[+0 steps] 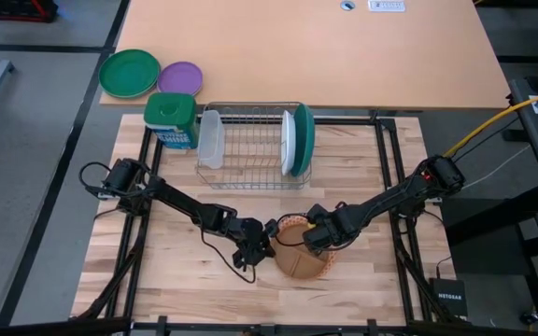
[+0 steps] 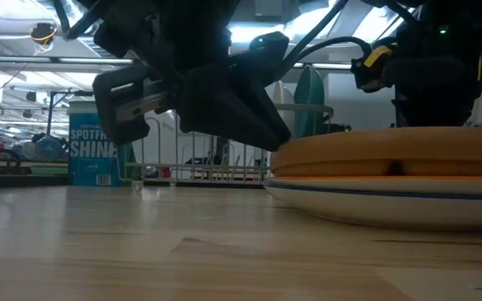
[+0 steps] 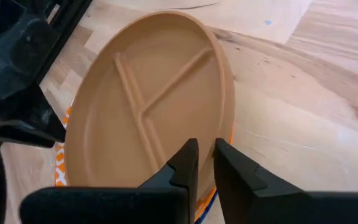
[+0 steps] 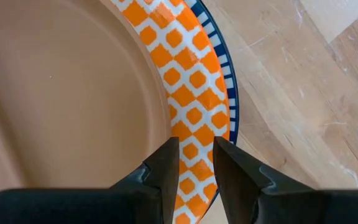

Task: Sort dishes
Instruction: Put the brown plate in the dish rack

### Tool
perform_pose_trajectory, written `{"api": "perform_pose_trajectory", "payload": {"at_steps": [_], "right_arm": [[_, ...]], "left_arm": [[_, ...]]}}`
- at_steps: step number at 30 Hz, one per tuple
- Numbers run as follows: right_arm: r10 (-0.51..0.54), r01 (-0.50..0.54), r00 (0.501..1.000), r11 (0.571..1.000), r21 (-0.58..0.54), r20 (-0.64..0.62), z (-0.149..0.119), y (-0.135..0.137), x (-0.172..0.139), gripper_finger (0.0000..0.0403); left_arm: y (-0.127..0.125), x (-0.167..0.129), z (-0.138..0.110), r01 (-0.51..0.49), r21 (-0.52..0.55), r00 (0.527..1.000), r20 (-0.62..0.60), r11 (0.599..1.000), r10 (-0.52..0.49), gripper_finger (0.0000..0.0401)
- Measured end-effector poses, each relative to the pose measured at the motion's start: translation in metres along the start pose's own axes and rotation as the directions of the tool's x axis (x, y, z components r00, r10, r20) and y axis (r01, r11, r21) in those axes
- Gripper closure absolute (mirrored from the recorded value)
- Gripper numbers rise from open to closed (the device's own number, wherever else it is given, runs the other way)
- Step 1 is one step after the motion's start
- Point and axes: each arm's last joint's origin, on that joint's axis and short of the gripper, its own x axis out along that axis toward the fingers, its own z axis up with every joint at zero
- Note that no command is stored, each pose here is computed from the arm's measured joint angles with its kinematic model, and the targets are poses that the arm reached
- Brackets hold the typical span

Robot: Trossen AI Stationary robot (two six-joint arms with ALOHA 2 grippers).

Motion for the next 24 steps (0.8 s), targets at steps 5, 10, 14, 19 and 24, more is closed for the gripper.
{"api": "perform_pose_trajectory", "payload": {"at_steps": [5, 10, 14, 19, 24], "right_arm": [[0.000, 0.000, 1.000, 1.000, 0.002, -0.002, -0.0001, 0.0000, 0.0000, 0.0299], [0.014, -0.014, 1.000, 1.000, 0.005, -0.002, 0.0003, 0.0011, 0.0000, 0.0299], [0.050, -0.050, 0.999, 0.999, 0.011, 0.004, 0.0013, 0.0044, -0.0002, 0.0299], [0.078, -0.078, 0.997, 0.997, 0.015, 0.010, 0.0024, 0.0069, -0.0003, 0.0299], [0.084, -0.084, 0.996, 0.996, 0.014, 0.012, 0.0026, 0.0075, -0.0003, 0.0299]], "left_arm": [[-0.0002, 0.0000, -0.0011, -0.010, -0.054, 1.000, -0.022, 0.998, 0.008, 0.0323], [-0.0035, 0.0003, -0.0018, 0.008, -0.024, 0.999, -0.042, 1.000, -0.009, 0.0273], [-0.0064, 0.0004, 0.0002, 0.020, 0.032, 0.999, -0.041, 0.999, -0.019, 0.0256], [-0.0067, 0.0004, 0.0003, 0.030, 0.087, 0.999, -0.036, 0.996, -0.027, 0.0263], [-0.0070, 0.0004, 0.0003, 0.036, 0.145, 0.999, -0.034, 0.989, -0.031, 0.0295]]}}
